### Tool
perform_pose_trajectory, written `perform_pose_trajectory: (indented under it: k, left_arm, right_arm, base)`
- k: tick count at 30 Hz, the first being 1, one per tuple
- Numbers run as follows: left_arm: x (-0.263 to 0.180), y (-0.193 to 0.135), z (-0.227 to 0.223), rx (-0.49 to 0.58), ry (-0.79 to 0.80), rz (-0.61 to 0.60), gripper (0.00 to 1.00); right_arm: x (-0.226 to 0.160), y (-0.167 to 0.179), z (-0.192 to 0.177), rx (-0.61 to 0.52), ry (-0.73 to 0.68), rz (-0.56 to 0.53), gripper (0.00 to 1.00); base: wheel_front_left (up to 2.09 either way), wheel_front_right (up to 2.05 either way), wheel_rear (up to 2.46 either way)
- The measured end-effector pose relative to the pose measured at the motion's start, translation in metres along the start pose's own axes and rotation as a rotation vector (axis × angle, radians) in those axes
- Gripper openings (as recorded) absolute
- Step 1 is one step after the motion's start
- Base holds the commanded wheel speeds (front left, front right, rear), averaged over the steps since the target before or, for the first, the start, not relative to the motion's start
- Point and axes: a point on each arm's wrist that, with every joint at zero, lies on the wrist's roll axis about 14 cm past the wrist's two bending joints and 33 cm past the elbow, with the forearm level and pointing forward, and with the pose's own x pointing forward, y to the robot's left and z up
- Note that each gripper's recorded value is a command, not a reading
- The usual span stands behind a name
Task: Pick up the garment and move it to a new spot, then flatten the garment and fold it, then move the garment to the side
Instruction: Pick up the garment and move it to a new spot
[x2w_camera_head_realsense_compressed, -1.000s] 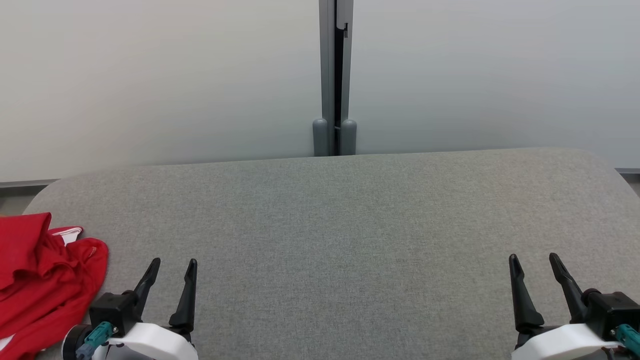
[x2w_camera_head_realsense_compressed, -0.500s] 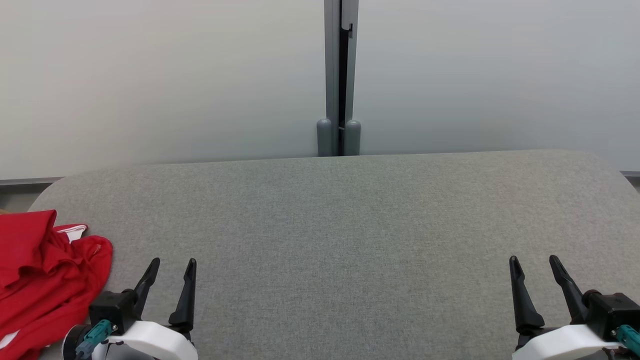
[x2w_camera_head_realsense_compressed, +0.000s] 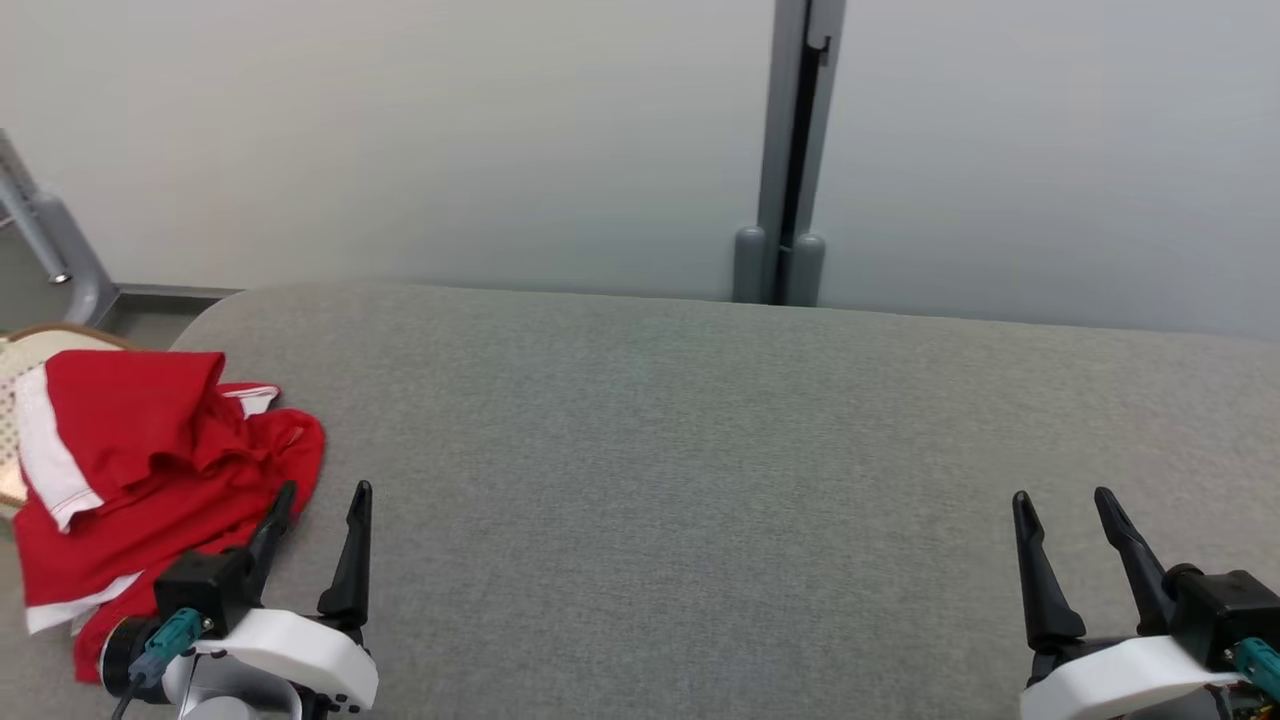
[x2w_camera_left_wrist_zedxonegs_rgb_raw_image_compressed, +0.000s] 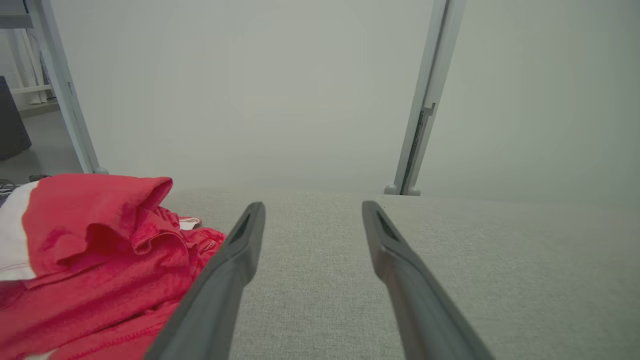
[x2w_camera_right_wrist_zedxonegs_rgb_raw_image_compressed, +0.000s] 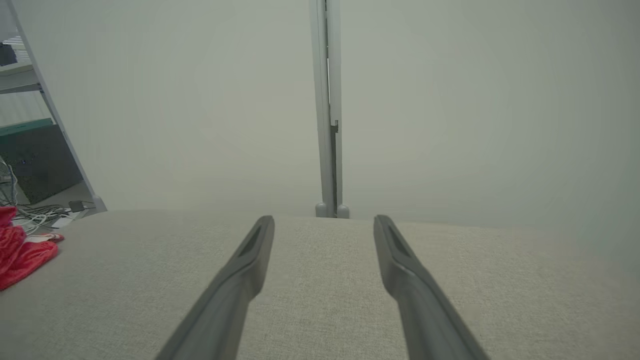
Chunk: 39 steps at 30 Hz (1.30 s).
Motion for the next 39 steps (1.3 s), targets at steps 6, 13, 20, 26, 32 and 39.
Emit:
perform_pose_trajectory:
  k: [6,13,20,26,32,39]
  left_arm:
    - [-0.024,0.045,0.007,0.009,-0.019,0.135,1.00]
    - [-0.059,0.088,0.012,0.014,-0.032,0.276,1.00]
    - [-0.081,0.108,0.014,0.015,-0.042,0.347,1.00]
    - [-0.083,0.110,0.016,0.011,-0.047,0.357,1.00]
    - [-0.079,0.109,0.018,0.012,-0.054,0.353,1.00]
    - [-0.068,0.110,0.019,0.000,-0.049,0.350,1.00]
  right_arm:
    - [0.025,0.045,-0.003,0.003,0.013,0.143,1.00]
    - [0.042,0.093,-0.006,0.007,0.025,0.285,1.00]
    - [0.048,0.116,-0.009,0.013,0.035,0.354,1.00]
    - [0.049,0.120,-0.012,0.016,0.042,0.365,1.00]
    - [0.050,0.120,-0.010,0.016,0.037,0.363,1.00]
    - [0.053,0.118,-0.012,0.028,0.041,0.359,1.00]
  base:
    - [0.00,0.00,0.00]
    - [0.00,0.00,0.00]
    - [0.00,0.00,0.00]
    - [0.00,0.00,0.00]
    - [0.00,0.00,0.00]
    - [0.00,0.00,0.00]
